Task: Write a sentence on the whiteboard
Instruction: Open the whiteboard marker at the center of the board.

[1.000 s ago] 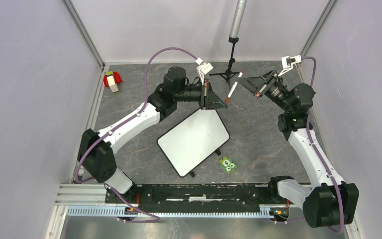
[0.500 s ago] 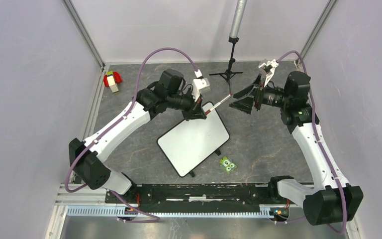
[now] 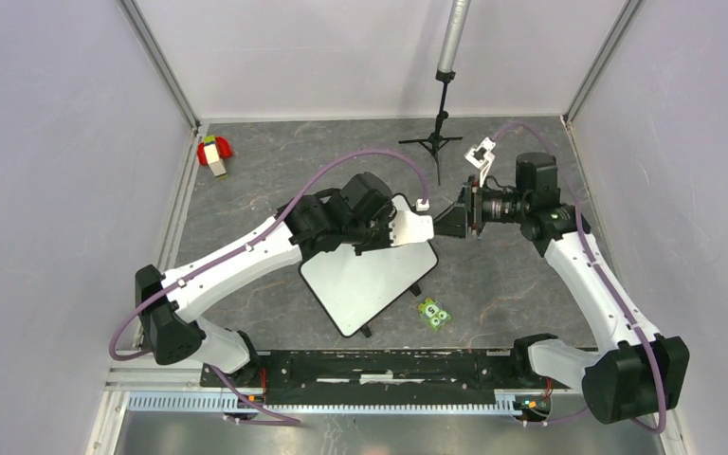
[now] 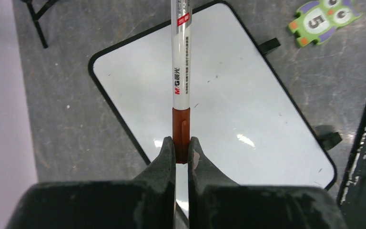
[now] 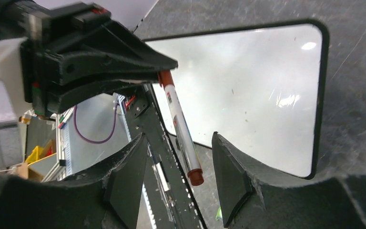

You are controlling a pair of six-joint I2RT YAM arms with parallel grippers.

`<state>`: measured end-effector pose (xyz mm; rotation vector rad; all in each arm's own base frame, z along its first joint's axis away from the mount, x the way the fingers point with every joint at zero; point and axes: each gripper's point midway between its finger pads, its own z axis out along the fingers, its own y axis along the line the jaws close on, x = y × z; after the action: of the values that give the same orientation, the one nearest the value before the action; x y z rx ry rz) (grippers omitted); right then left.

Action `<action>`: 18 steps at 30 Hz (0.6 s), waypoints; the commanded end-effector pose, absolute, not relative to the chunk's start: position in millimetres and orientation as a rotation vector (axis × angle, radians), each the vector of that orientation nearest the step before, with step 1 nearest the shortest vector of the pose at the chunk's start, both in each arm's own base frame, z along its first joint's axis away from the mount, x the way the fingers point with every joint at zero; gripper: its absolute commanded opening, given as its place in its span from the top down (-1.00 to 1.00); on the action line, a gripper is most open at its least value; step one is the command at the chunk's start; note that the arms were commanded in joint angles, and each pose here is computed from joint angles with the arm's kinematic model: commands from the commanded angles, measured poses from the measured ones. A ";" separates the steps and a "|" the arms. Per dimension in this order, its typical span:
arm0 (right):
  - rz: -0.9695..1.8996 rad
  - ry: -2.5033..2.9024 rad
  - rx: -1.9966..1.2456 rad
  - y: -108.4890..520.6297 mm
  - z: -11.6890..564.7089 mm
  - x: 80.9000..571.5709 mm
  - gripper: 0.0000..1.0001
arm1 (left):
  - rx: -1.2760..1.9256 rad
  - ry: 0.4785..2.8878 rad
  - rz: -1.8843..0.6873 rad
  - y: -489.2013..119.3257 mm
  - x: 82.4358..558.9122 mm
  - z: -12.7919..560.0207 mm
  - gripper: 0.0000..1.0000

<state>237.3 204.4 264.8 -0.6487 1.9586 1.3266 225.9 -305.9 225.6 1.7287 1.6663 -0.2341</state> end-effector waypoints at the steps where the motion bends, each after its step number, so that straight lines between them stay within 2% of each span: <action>1: 1.340 2.025 -0.633 208.4 249.0 228.5 -0.15 | 1.735 1.581 -0.030 -302.2 244.6 246.3 0.95; 4: 1.350 2.031 -0.645 212.7 247.9 225.7 -0.11 | 1.733 1.585 -0.032 -303.5 243.9 245.4 0.95; 13: 1.445 2.013 -0.629 227.1 250.1 221.0 0.19 | 1.749 1.562 -0.054 -318.8 239.5 247.7 0.95; 18: 1.476 2.010 -0.622 229.1 251.3 218.8 0.20 | 1.760 1.538 -0.086 -326.3 234.5 251.6 0.95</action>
<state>222.0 222.0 239.8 -0.5958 2.0595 1.4177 231.4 -310.2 229.5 1.7725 1.6285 -0.0726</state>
